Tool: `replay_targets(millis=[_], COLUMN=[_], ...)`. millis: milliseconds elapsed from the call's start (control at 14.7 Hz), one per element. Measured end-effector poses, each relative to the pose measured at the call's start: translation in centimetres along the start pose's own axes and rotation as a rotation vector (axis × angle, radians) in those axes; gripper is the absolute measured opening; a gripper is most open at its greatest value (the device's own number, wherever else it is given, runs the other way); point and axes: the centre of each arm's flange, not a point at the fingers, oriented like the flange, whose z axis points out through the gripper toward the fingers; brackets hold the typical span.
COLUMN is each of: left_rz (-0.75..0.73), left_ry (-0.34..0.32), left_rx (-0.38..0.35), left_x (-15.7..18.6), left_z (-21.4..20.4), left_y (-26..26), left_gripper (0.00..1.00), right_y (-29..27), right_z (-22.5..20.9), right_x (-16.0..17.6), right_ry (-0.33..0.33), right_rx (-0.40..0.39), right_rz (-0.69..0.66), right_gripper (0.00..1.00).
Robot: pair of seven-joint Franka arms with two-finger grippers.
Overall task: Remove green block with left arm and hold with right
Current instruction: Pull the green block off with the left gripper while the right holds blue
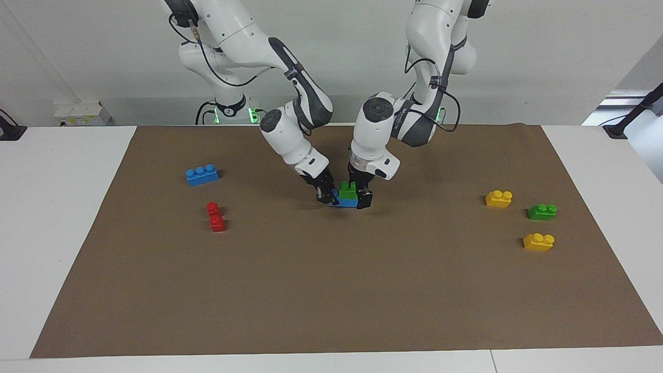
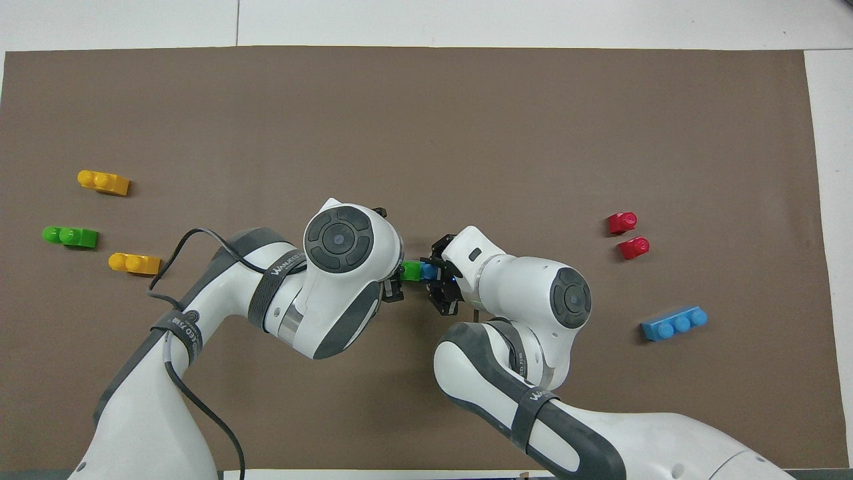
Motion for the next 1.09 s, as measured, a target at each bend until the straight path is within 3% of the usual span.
replay_targets(millis=[204,543,1086], left_rz=[0.009,0.031,0.044], left_ry=[0.008,0.016,0.016], left_rx=[-0.005,-0.001,-0.009], left_x=[0.0,-0.4,-0.3], left_z=[0.1,0.1,-0.3], left_y=[0.0,-0.6,-0.5], left_gripper=[0.96,0.39,0.38], right_y=[0.0,0.9,1.0], right_z=[0.0,-0.3,-0.3], right_x=[0.0,-0.4,-0.3], right_ry=[0.000,0.001,0.003], right_rx=[0.000,-0.035,-0.037], right_rz=[0.000,0.016,0.016], right_gripper=[0.35,0.35,0.35])
